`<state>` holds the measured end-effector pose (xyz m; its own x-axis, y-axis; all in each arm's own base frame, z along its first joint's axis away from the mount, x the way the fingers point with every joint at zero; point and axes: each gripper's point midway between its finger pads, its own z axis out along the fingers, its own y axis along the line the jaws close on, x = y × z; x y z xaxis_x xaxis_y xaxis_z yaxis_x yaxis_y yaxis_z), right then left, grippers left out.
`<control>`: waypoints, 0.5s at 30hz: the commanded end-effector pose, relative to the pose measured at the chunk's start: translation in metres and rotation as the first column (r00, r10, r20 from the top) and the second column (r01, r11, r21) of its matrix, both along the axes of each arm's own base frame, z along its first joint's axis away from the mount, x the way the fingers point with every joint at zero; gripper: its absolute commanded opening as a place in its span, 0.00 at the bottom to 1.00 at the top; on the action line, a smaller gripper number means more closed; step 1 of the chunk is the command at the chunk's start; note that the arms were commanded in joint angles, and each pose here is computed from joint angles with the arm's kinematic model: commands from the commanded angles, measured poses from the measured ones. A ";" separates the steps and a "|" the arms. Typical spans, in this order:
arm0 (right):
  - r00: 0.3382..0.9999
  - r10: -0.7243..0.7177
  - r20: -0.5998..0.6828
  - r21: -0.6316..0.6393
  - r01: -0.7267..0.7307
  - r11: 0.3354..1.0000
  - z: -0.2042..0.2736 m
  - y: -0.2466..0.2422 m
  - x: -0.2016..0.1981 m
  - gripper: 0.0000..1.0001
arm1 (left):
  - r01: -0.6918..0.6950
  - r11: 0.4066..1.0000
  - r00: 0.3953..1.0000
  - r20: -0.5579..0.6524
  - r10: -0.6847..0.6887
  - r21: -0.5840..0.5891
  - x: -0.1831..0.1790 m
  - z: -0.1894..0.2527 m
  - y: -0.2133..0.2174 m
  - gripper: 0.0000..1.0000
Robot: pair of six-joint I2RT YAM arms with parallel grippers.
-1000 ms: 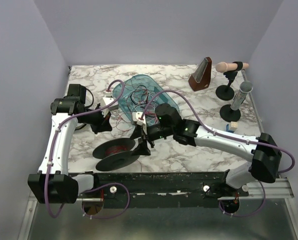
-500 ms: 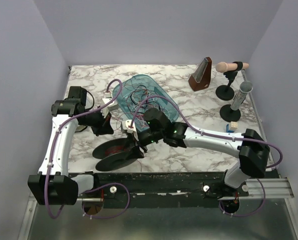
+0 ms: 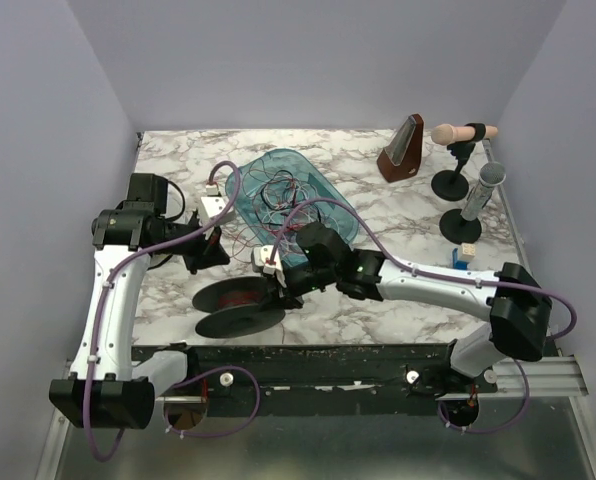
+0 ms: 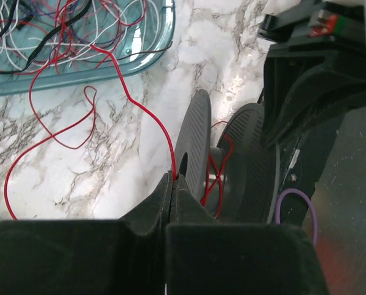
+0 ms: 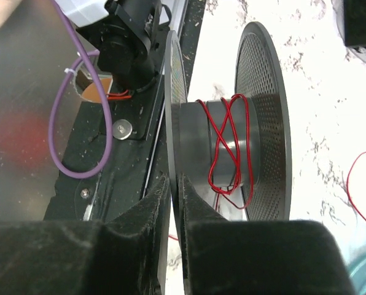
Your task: Wrap the cables
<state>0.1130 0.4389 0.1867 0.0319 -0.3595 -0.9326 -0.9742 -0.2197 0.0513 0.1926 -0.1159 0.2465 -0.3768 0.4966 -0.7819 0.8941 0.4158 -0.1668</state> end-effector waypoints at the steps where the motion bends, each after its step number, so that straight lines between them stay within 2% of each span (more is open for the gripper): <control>1: 0.996 -0.071 0.057 -0.022 0.072 0.997 0.003 -0.017 0.009 0.16 | 0.064 0.998 0.990 -0.126 -0.064 -0.003 -0.056 0.000 -0.009 0.00; 10: 0.993 -0.068 0.098 -0.025 0.071 0.997 0.004 -0.030 0.013 0.13 | 0.226 0.972 0.955 -0.209 -0.208 0.067 -0.076 -0.020 -0.025 0.00; 15: 0.992 -0.091 0.092 -0.036 0.095 0.995 -0.003 -0.044 0.019 0.13 | 0.268 0.950 0.950 -0.208 -0.233 0.161 -0.088 -0.039 -0.014 0.00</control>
<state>0.1242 0.4106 0.1873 0.0753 -0.3863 -0.9193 -0.9870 -0.1600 -0.0136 0.1489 -0.1545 0.2276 -0.2571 0.6330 -0.7302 0.9658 0.1951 -0.1709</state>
